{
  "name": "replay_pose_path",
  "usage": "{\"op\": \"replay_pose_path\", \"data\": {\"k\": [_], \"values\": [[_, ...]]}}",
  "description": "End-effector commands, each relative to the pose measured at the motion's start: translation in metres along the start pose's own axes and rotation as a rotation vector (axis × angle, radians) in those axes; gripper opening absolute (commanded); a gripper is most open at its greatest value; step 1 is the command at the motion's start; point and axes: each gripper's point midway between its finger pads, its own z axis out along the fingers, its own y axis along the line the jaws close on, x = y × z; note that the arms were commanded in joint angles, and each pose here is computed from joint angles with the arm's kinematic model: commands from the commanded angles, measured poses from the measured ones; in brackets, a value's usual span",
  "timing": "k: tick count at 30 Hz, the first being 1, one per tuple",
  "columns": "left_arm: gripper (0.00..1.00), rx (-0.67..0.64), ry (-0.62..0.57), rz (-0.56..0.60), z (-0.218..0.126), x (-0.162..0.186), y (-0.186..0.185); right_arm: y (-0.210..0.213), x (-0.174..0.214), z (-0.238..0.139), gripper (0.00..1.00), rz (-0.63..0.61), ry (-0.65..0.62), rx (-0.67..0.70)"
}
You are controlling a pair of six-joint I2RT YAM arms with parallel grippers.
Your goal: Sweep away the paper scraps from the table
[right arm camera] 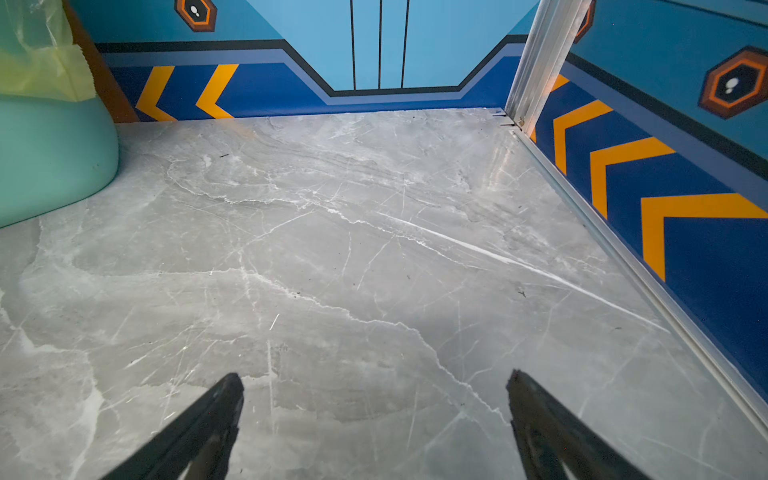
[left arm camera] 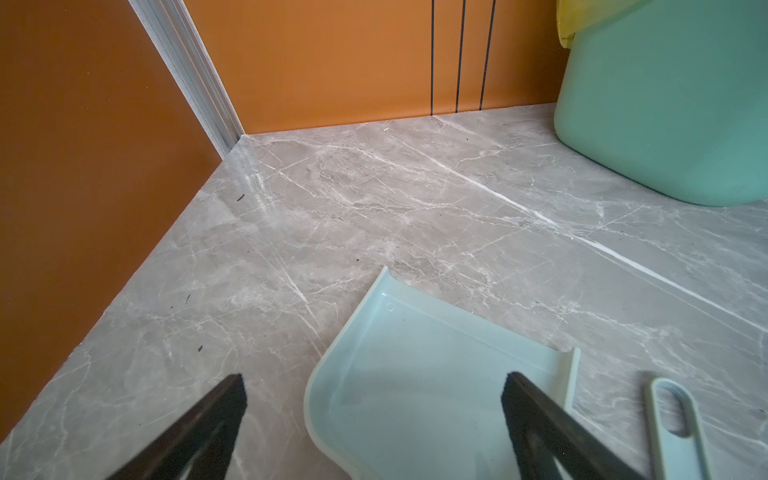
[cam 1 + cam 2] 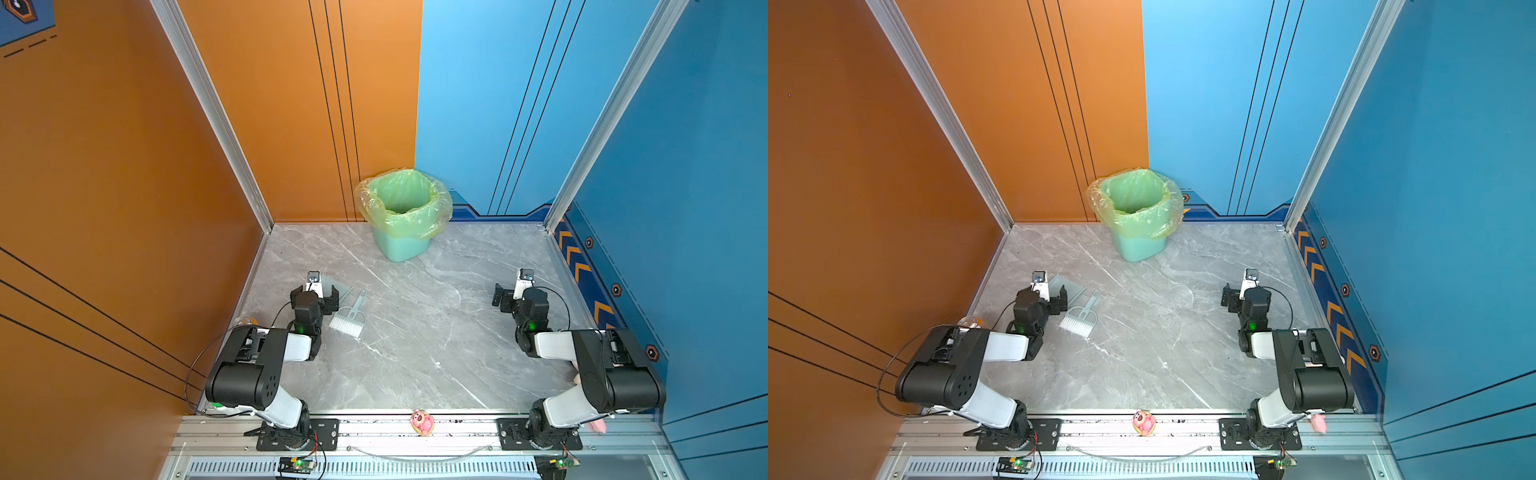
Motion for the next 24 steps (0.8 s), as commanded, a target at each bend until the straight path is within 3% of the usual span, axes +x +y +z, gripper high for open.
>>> {"op": "replay_pose_path", "data": {"k": [1, 24], "values": [[0.98, -0.008, 0.007, -0.019, 0.002, 0.0024, 0.003, -0.0017, -0.0002, 0.0009, 1.0, 0.009, -0.002, 0.0], [0.98, 0.0, 0.018, -0.032, 0.0045, 0.0027, 0.0047, -0.0016, -0.0002, 0.0009, 1.0, 0.009, -0.002, 0.0]]}}
